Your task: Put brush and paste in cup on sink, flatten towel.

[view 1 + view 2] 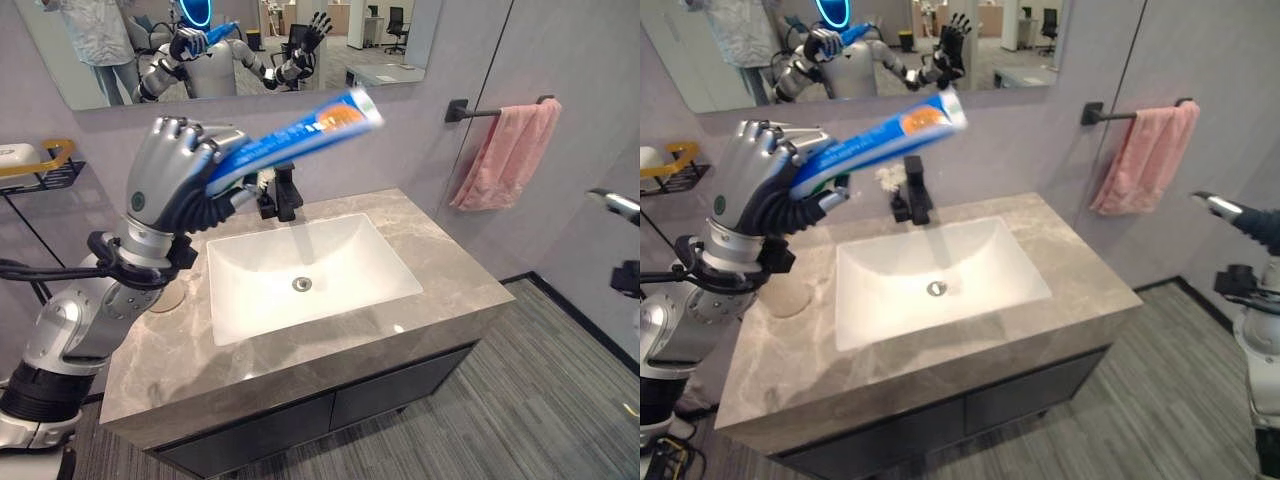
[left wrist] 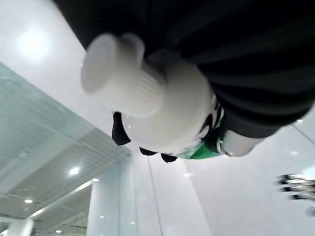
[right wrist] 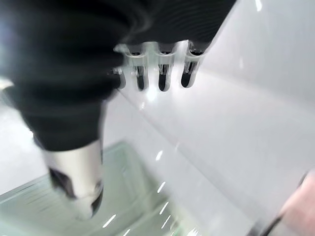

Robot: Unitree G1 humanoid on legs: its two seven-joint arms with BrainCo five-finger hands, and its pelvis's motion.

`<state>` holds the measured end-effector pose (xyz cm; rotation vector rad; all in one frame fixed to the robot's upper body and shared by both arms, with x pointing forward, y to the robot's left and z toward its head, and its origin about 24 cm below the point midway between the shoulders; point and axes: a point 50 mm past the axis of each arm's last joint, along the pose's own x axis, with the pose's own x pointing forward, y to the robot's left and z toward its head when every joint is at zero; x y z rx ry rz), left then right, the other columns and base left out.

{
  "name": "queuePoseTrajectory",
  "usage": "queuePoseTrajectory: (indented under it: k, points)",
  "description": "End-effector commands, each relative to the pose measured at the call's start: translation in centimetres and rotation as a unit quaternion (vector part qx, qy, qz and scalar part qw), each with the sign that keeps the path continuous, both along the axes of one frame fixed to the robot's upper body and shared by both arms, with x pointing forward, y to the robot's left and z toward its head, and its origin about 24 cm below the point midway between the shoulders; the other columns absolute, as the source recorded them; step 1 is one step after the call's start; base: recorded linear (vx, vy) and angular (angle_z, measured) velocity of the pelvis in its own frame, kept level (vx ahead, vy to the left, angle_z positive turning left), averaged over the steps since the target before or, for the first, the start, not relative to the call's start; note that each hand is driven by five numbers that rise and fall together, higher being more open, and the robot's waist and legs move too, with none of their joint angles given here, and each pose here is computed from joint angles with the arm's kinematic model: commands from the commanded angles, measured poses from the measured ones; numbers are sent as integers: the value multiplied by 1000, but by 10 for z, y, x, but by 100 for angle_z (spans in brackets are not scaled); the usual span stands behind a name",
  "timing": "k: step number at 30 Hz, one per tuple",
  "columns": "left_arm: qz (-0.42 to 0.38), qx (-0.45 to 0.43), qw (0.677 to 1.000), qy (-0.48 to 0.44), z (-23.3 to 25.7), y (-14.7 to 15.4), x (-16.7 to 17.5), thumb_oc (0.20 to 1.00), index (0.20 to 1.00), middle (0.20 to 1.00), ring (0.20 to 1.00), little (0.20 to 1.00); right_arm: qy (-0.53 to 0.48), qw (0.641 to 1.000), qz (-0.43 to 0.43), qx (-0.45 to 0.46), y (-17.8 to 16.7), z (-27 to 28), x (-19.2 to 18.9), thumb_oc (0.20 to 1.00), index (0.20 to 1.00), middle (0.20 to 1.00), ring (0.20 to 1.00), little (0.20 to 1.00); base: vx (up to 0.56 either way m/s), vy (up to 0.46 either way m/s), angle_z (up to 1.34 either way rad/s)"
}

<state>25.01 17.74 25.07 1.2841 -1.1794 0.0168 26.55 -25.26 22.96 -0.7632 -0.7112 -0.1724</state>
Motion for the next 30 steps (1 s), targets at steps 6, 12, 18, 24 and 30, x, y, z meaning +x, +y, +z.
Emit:
queuePoseTrajectory:
  k: [6, 12, 18, 24, 30]
  points:
    - [-53, -12, 998, -15, 23, -15, 1, 200, 200, 200, 200, 200, 106, 907, 405, 33, 121, 20, 19, 1000, 1000, 1000, 1000, 1000, -45, -16, 3]
    - [-61, -27, 998, -19, 21, -13, -4, 200, 200, 200, 200, 200, 120, 811, 558, 130, 172, 31, 14, 1000, 1000, 1000, 1000, 1000, -18, -12, 4]
    - [-44, -39, 998, -14, 13, -6, -2, 200, 200, 200, 200, 200, 92, 756, 616, 201, 192, 42, 6, 1000, 1000, 1000, 1000, 1000, 21, -7, 30]
    - [-38, -47, 998, -5, 5, -4, -3, 200, 200, 200, 200, 200, 102, 695, 670, 240, 210, 44, -5, 1000, 1000, 1000, 1000, 1000, 11, 0, 22]
    - [-30, -49, 998, 10, -5, -3, 0, 200, 200, 200, 200, 200, 123, 635, 713, 271, 227, 44, -14, 1000, 1000, 1000, 1000, 1000, -3, 1, 18]
